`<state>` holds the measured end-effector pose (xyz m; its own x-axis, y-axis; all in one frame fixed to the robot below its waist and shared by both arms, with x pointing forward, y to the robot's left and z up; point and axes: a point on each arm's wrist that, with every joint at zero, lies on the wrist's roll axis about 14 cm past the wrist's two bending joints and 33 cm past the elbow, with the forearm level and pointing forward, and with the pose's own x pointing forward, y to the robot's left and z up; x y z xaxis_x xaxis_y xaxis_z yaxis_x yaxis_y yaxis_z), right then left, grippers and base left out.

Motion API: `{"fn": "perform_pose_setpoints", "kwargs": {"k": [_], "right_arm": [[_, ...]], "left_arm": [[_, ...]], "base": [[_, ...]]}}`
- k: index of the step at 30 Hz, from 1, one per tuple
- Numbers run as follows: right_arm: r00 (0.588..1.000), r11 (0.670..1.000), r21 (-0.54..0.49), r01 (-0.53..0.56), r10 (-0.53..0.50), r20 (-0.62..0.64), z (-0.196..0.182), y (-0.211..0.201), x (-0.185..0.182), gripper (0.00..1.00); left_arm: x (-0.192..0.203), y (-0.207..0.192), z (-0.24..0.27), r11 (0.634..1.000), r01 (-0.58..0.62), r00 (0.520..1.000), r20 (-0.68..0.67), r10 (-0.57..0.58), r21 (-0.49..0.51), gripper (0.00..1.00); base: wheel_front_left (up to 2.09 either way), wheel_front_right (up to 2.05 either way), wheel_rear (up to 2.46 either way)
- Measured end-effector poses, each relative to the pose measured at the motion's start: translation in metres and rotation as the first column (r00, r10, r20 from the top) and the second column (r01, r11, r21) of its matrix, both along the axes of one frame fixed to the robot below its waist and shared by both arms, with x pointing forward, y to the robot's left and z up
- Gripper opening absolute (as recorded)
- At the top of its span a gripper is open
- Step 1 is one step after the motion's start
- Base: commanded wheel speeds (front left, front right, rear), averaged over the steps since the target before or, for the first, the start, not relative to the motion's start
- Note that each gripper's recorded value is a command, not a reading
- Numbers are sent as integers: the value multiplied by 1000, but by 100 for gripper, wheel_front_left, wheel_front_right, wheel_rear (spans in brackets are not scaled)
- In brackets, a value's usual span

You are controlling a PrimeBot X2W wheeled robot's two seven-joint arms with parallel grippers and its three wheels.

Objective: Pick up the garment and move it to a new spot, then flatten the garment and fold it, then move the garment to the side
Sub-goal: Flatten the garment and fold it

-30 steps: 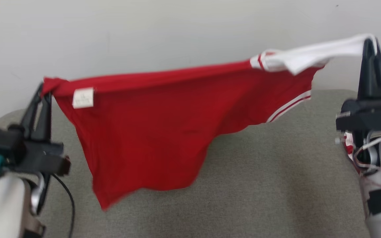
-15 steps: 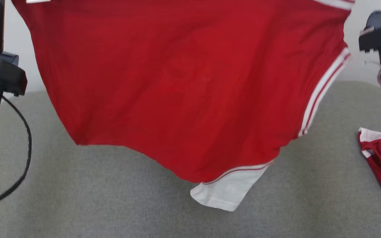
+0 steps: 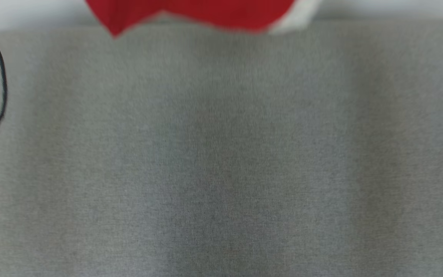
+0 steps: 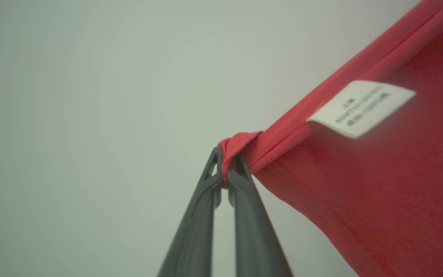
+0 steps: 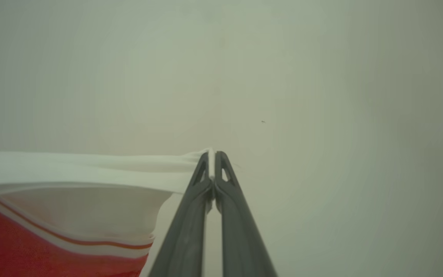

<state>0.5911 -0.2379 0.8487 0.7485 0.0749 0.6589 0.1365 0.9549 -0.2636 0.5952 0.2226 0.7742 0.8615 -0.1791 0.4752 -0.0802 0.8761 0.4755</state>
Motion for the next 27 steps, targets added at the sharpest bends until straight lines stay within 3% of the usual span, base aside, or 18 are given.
{"fn": "perform_pose_setpoints", "kwargs": {"k": [7, 10, 11, 14, 20, 27], "right_arm": [[996, 1000, 9, -21, 22, -83, -63, 11, 42, 0], [986, 998, 40, -45, 51, -156, -116, 12, 51, 0], [986, 998, 40, -45, 51, -156, -116, 12, 51, 0], [967, 993, 97, -61, 83, -242, -178, 9, 46, 0], [888, 984, 177, -5, 86, -452, -291, -10, -7, 0], [776, 970, 226, 92, 72, -626, -364, -26, -89, 0]], "left_arm": [[42, 6, -59, 996, -19, 996, -93, 11, -82, 0], [50, 7, -111, 989, -27, 984, -177, 1, -144, 0], [50, 7, -111, 989, -27, 984, -177, 1, -144, 0], [43, 6, -181, 971, -59, 956, -294, -12, -232, 0], [-18, -5, -299, 923, -147, 855, -515, -62, -355, 0], [-94, -8, -351, 869, -256, 771, -632, -81, -423, 0]], "base": [[0, 0, 0], [0, 0, 0], [0, 0, 0], [0, 0, 0], [0, 0, 0], [0, 0, 0]]}}
